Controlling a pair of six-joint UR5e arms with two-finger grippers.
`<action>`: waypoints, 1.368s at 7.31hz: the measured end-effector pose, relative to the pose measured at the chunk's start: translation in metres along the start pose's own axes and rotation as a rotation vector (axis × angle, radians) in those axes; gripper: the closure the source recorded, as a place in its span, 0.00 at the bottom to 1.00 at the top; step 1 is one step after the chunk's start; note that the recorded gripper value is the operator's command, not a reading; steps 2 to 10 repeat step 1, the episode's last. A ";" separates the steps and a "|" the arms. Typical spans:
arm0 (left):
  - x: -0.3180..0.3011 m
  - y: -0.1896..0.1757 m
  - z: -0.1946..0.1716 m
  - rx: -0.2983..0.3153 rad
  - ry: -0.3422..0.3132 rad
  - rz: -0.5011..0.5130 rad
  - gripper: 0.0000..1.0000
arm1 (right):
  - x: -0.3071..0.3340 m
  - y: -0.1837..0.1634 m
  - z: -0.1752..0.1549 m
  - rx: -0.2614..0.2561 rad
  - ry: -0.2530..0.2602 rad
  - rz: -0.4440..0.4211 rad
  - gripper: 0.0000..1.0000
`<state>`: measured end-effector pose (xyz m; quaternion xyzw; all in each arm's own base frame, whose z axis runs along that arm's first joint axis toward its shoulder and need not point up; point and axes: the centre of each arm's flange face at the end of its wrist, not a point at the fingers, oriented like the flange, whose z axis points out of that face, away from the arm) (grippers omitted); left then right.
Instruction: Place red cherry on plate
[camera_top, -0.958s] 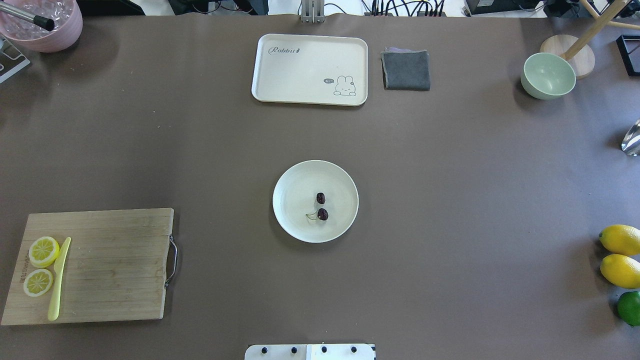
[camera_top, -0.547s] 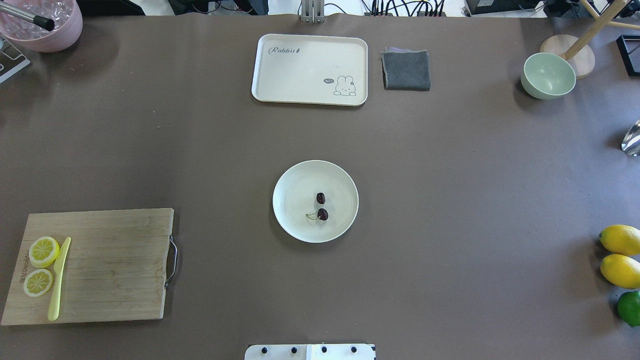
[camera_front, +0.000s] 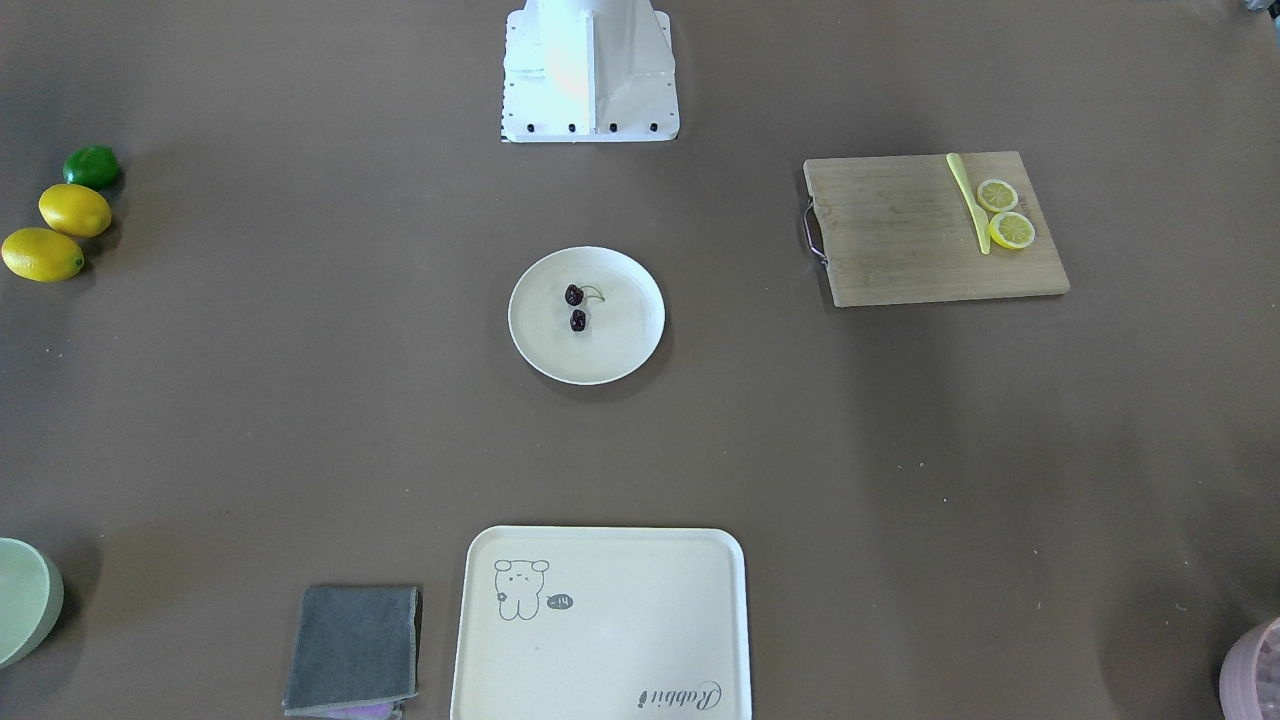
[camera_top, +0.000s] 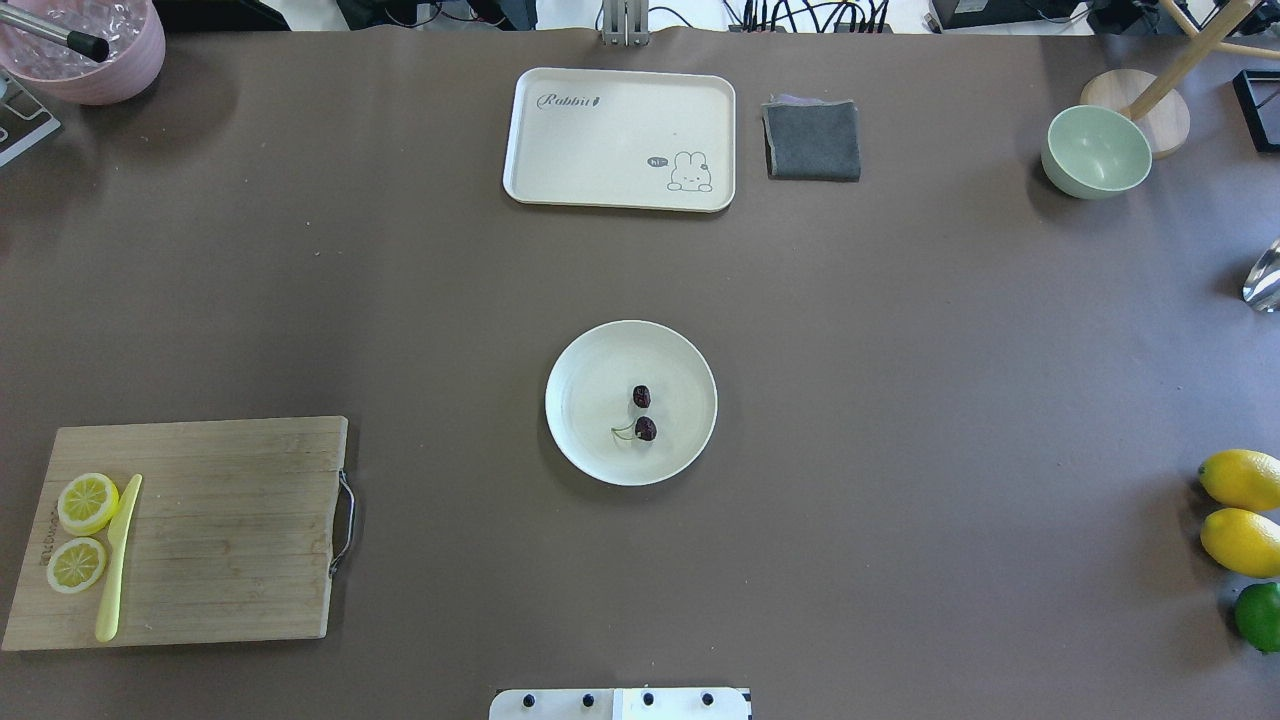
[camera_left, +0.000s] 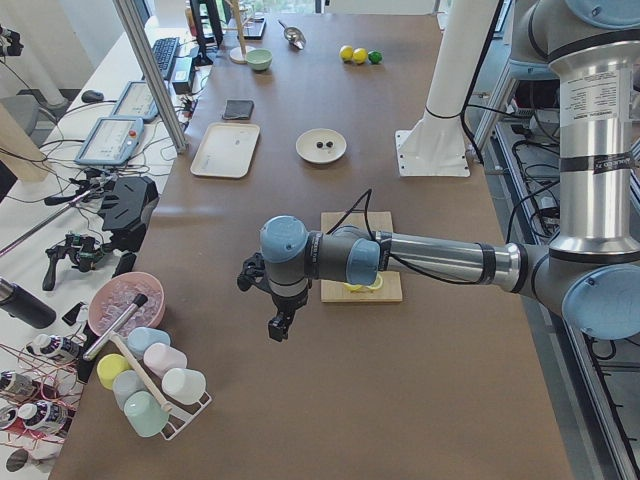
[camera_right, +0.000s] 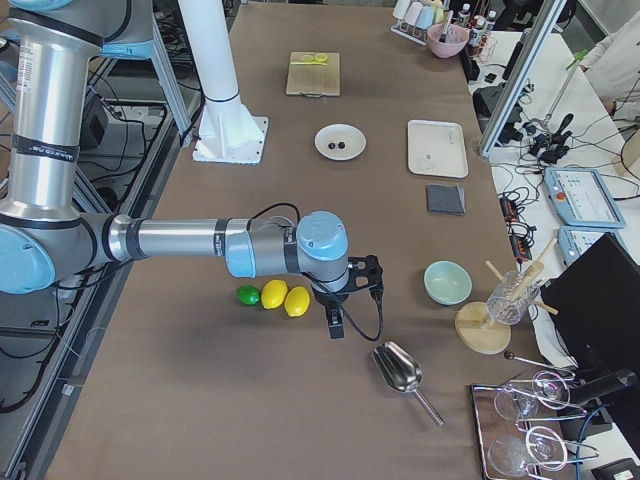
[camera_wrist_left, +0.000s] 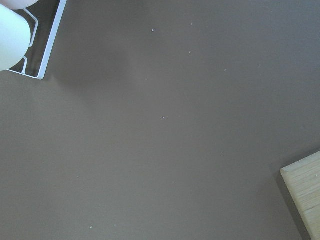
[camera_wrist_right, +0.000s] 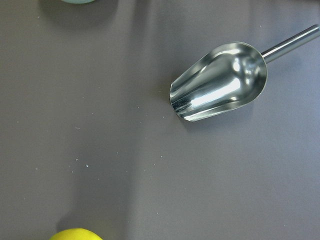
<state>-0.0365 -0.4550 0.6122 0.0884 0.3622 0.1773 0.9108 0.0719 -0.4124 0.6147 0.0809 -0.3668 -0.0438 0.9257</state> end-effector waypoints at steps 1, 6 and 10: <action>0.000 0.000 0.000 0.000 0.000 0.000 0.03 | 0.000 0.000 0.000 0.000 0.000 0.000 0.00; 0.000 0.000 0.000 0.000 0.000 0.000 0.03 | 0.000 0.000 0.000 0.000 0.000 0.000 0.00; 0.000 0.000 0.000 0.000 0.000 0.000 0.03 | 0.000 0.000 0.000 0.000 0.000 0.000 0.00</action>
